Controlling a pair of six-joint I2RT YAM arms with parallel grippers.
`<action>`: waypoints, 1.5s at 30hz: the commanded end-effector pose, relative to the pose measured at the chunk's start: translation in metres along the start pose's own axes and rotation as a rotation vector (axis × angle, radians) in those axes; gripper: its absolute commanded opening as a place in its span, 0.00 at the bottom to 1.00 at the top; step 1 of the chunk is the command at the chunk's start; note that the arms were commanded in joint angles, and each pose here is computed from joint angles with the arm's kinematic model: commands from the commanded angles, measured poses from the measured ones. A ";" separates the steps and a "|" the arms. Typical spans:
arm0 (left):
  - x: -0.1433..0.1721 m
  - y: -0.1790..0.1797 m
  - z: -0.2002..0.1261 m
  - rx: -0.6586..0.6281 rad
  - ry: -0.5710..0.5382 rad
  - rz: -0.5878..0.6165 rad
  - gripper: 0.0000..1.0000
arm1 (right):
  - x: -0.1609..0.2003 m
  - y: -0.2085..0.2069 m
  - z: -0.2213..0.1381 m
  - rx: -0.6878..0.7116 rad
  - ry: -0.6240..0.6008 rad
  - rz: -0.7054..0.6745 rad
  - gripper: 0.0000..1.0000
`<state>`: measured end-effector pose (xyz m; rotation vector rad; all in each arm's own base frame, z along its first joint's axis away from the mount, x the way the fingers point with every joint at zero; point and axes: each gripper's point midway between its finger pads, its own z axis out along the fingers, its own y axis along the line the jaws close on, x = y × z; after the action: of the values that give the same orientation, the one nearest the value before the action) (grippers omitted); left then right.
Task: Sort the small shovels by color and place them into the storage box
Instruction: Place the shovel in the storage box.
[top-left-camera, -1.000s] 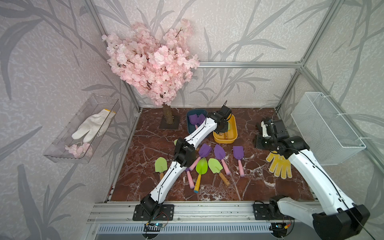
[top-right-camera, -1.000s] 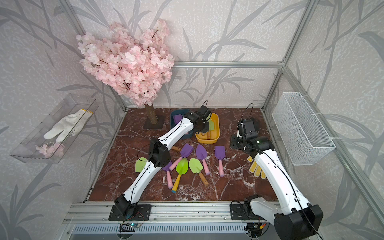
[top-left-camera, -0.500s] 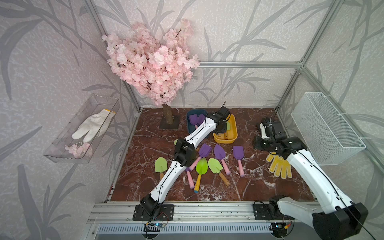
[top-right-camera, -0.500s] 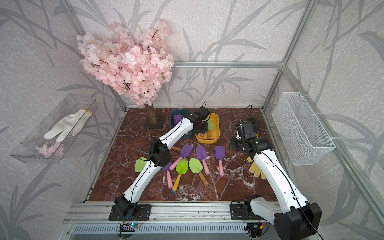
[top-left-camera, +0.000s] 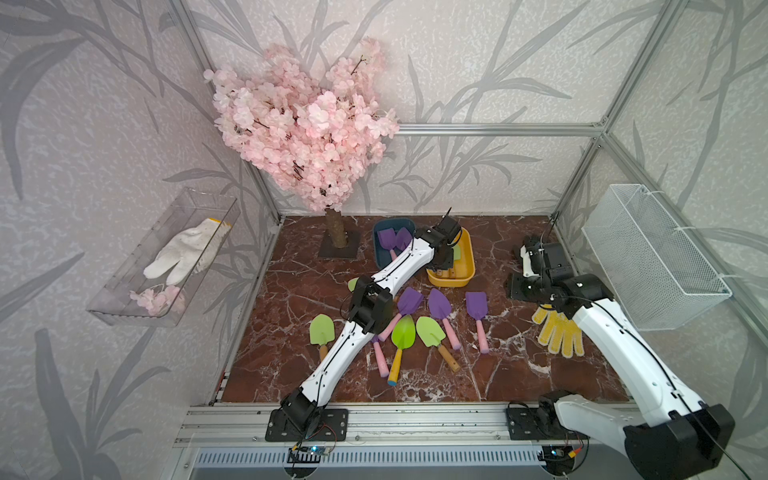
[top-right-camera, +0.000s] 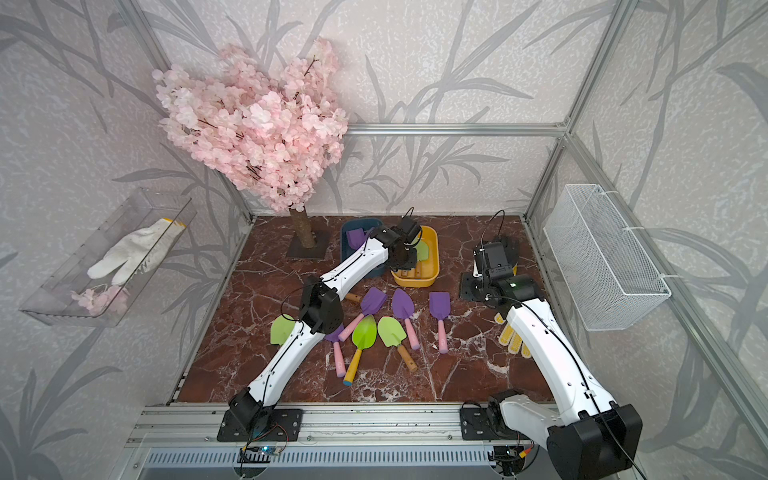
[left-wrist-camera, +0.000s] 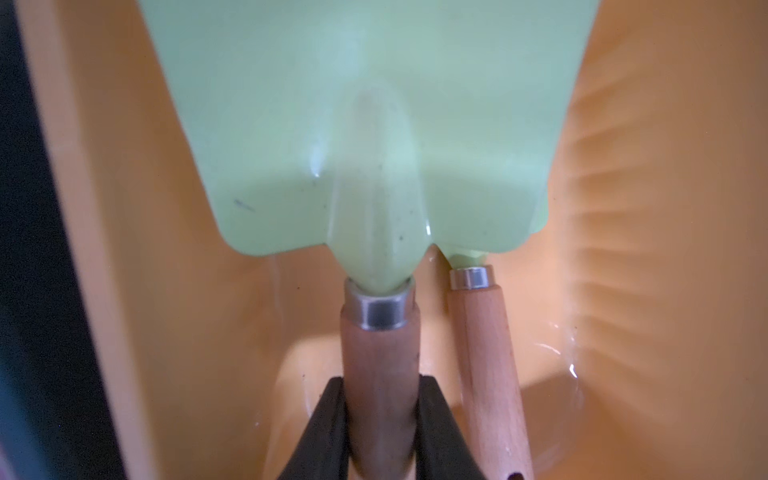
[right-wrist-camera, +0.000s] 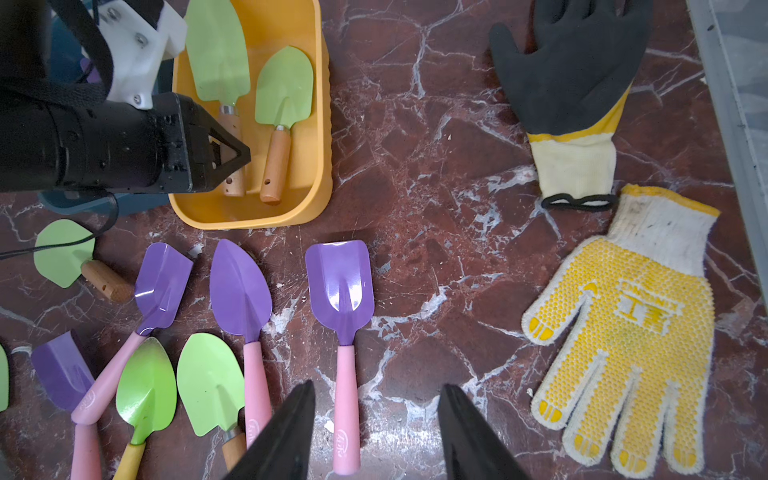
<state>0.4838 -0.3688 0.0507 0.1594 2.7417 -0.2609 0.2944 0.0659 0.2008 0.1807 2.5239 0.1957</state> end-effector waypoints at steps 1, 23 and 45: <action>0.001 0.008 0.010 -0.009 0.015 -0.028 0.22 | 0.001 -0.001 0.005 0.002 0.008 0.006 0.53; 0.003 0.008 0.023 0.025 0.038 -0.066 0.32 | 0.002 -0.002 0.011 0.011 0.018 0.007 0.53; -0.029 -0.002 -0.031 0.065 -0.070 -0.073 0.46 | 0.002 -0.003 0.008 0.013 0.019 0.010 0.53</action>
<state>0.4868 -0.3680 0.0360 0.0940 2.7780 -0.3172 0.2970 0.0662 0.1914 0.1829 2.5498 0.1856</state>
